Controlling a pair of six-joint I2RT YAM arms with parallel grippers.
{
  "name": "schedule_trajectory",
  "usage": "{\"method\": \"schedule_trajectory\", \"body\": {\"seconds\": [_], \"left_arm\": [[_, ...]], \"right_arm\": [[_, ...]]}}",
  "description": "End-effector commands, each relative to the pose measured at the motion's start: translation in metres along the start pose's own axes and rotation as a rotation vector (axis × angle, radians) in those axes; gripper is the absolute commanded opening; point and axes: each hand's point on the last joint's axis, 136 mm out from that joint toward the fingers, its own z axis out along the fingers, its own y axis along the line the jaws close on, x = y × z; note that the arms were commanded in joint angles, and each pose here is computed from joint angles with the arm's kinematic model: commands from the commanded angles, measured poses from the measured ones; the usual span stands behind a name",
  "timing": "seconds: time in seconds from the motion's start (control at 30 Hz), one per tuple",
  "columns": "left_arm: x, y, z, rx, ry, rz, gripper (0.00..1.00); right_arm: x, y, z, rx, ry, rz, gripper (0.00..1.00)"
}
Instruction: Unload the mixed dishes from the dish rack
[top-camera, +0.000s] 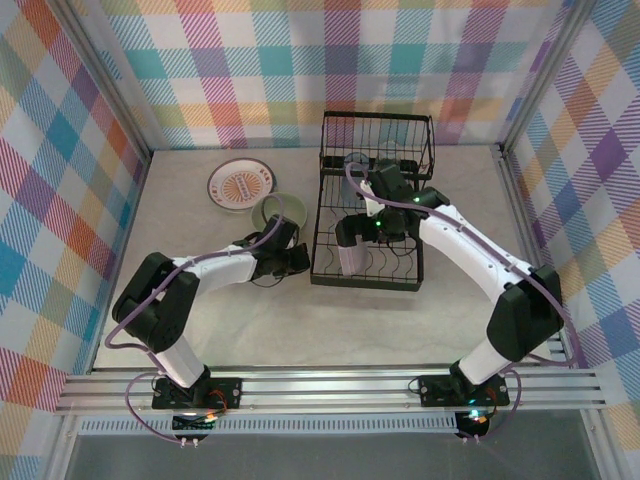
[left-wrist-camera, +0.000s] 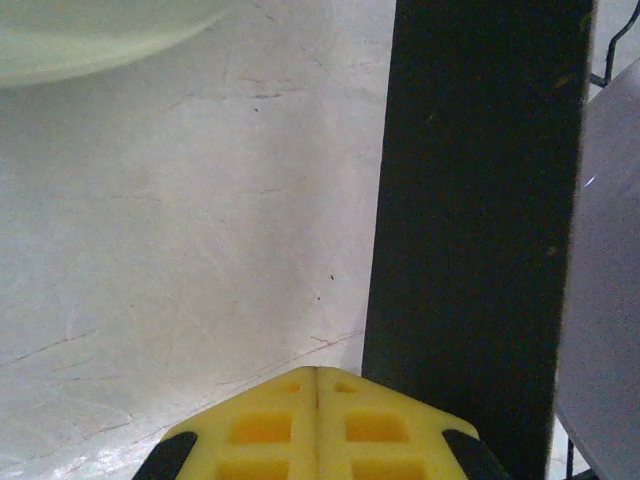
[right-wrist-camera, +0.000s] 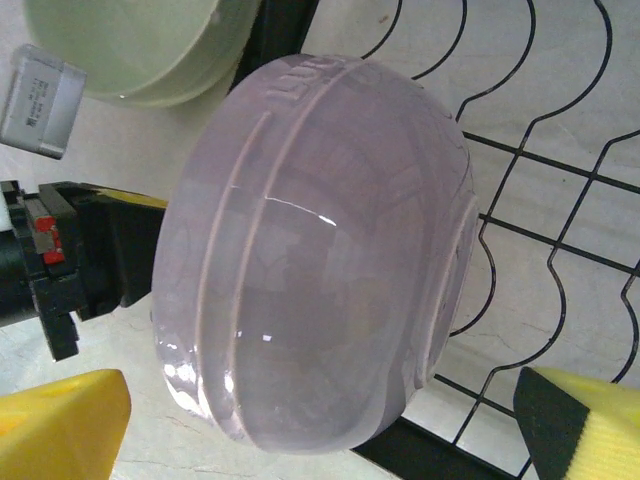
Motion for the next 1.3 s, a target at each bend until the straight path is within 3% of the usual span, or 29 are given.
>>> {"method": "schedule_trajectory", "body": {"seconds": [0.0,0.4,0.6,0.77,1.13,1.27], "left_arm": [[0.002,-0.019,0.005,0.054,-0.002,0.004,0.02],[0.018,-0.042,0.019,0.093,0.029,0.024,0.03],[0.017,-0.039,0.005,0.070,0.003,0.034,0.05],[0.015,-0.031,-0.016,0.031,-0.034,0.068,0.24],[0.003,-0.022,-0.064,0.007,-0.118,0.094,0.48],[0.000,-0.019,-0.086,0.011,-0.150,0.100,0.53]], "right_arm": [[0.002,-0.002,0.001,0.022,0.032,-0.030,0.99],[0.003,0.006,0.001,-0.043,0.051,-0.039,0.99],[0.001,-0.013,0.004,0.023,0.055,-0.017,0.99],[0.002,-0.023,0.009,0.050,0.072,0.003,0.99],[0.010,-0.017,0.024,-0.004,0.110,0.022,0.99],[0.009,-0.017,0.025,-0.001,0.115,0.023,0.99]]}}
